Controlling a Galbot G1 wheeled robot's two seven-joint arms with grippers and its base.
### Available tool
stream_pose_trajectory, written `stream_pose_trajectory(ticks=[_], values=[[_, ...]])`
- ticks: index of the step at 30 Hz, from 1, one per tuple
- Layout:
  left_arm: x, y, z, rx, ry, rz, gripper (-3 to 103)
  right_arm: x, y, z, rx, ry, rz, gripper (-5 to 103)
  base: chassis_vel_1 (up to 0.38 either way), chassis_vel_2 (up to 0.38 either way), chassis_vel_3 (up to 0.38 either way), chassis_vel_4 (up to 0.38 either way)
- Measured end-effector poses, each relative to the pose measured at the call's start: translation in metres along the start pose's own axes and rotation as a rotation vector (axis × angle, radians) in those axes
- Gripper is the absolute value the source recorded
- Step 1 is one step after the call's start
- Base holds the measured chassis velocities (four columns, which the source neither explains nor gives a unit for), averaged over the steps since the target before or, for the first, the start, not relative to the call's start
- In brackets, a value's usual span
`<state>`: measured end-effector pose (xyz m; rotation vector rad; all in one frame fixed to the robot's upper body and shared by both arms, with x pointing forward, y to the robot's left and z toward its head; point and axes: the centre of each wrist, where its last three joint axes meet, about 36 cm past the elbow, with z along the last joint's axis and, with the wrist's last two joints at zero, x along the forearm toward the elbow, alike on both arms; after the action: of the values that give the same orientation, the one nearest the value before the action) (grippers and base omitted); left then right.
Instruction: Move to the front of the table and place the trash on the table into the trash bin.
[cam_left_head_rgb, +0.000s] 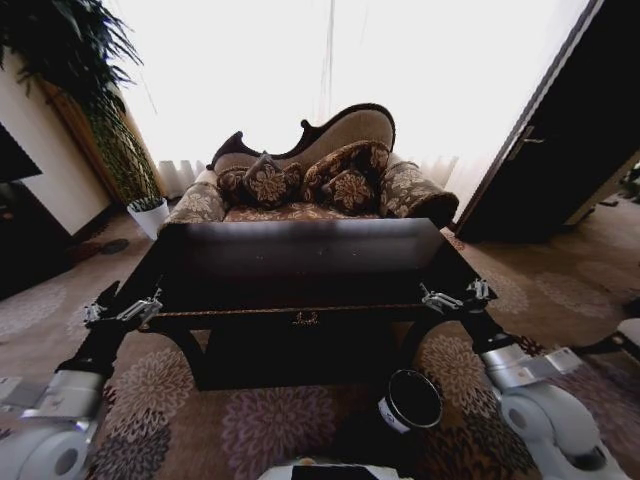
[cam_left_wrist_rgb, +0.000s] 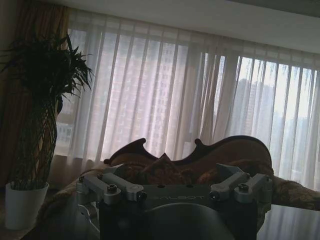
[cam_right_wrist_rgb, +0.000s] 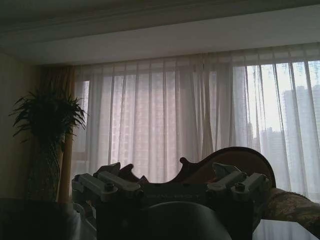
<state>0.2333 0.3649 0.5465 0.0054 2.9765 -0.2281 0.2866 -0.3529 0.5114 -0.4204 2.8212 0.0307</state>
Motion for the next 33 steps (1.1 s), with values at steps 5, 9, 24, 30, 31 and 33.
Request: stream_pose_trajectory(ticks=[5, 9, 24, 30, 31, 33], values=[[-0.0006, -0.0006, 0.0012, 0.0, 0.003, 0.003, 100, 0.0007, 0.0003, 0.0005, -0.002, 0.0, -0.002, 100, 0.088, -0.085, -0.079, 0.09], [-0.0013, -0.0003, 0.0019, -0.001, 0.005, 0.005, 100, 0.0019, 0.0014, 0.0017, -0.008, 0.001, -0.006, 100, 0.07, -0.063, -0.056, 0.06], [-0.0018, -0.0008, 0.0041, 0.001, 0.01, 0.007, 100, 0.003, 0.0013, 0.0015, -0.009, -0.003, -0.017, 100, 0.148, -0.137, -0.14, 0.137], [-0.0018, -0.0019, 0.0059, 0.005, 0.013, 0.007, 100, 0.0032, 0.0013, 0.0009, -0.01, -0.004, -0.018, 100, 0.224, -0.22, -0.216, 0.215], [-0.0019, -0.002, 0.0061, 0.005, 0.013, 0.007, 100, 0.0034, 0.0014, 0.001, -0.01, -0.004, -0.017, 100, 0.217, -0.23, -0.211, 0.216], [-0.002, -0.0021, 0.0064, 0.005, 0.014, 0.008, 100, 0.0037, 0.0016, 0.0012, -0.011, -0.004, -0.017, 100, 0.208, -0.224, -0.214, 0.209]])
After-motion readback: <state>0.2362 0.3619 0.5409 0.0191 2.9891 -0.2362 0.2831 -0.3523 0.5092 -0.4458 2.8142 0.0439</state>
